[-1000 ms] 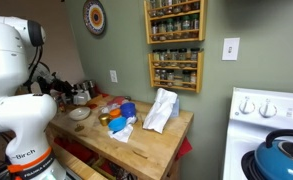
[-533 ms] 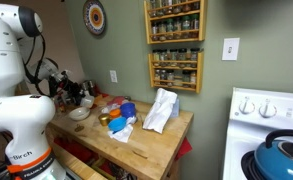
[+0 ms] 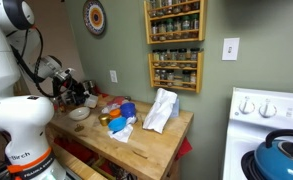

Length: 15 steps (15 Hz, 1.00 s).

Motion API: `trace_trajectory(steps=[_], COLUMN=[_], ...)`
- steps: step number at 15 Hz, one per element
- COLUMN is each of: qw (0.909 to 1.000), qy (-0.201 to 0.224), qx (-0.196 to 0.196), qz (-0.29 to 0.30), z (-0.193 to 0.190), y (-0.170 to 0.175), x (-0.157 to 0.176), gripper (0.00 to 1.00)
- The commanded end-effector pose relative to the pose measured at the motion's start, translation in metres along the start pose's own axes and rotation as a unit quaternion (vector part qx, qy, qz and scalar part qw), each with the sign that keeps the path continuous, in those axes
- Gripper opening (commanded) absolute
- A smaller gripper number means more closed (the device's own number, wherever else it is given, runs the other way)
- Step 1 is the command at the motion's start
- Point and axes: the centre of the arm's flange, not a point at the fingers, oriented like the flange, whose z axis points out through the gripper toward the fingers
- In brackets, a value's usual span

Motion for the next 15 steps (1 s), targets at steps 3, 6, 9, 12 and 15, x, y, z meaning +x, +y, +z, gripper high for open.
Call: trace_trajectory(steps=[3,6,9,12,15], qw=[0.9986,0.9953,0.9859,0.9732,0.9626], qy=[-0.052,-0.083,-0.104,-0.123,-0.141], qx=[0.007,0.049,0.126,0.185,0.219], qz=[0.000,-0.011,-0.038,-0.059,-0.076], z=[0.051,0.079,0.099,0.113,0.125], y=[0.008,0.017,0.018,0.022,0.029], x=[0.021,0.032,0.040,0.043,0.042], gripper=[0.01,0.01,0.01,0.01,0.01])
